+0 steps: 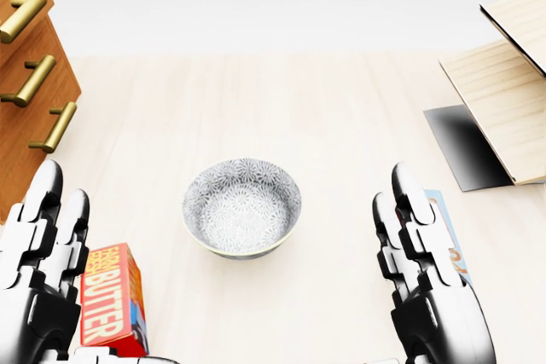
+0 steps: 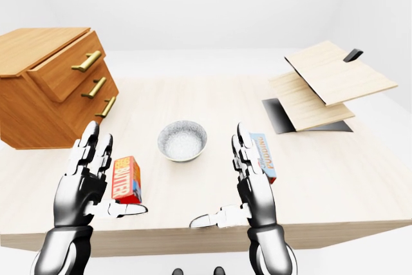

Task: Close the top drawer of the cabinet and put the bowl on top of it.

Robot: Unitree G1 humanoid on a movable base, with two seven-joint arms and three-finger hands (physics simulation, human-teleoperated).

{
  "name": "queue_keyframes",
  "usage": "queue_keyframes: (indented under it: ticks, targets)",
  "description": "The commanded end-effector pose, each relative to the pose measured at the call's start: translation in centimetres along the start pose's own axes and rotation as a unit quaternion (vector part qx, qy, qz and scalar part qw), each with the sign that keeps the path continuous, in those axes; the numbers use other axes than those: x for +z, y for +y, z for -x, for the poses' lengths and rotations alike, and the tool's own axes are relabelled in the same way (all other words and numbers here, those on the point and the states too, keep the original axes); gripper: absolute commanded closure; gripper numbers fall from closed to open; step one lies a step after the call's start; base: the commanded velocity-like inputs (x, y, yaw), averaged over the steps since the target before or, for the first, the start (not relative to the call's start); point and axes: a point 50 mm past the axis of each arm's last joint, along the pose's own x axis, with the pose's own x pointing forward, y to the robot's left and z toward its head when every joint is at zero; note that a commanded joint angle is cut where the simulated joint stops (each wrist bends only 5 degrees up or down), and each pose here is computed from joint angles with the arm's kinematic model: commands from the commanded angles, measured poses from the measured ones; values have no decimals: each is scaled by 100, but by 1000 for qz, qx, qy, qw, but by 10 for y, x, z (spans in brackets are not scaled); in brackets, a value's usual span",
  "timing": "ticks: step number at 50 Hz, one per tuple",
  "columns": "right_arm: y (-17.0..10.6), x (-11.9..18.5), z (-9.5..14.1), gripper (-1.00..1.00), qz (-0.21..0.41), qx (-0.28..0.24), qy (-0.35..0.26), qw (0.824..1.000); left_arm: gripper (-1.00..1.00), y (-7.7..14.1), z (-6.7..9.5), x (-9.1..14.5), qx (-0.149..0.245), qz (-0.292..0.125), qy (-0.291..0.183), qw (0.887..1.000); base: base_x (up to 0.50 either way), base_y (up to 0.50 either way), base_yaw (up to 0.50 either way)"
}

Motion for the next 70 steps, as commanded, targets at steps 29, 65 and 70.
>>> queue_keyframes:
  ticks: [29,65,70]
  targets:
    - [-1,-4,-2,-100,4,-6,6,1000,-100,0,0,-1,-2,1,4,1000,22,0,0]
    - [-2,-2,0,-100,10,-7,-7,1000,-100,0,-2,-2,0,0,5,1000,0,11,0]
    - [-1,-3,0,-100,9,-5,-7,1000,-100,0,-1,-2,-1,-1,5,1000,0,36,0]
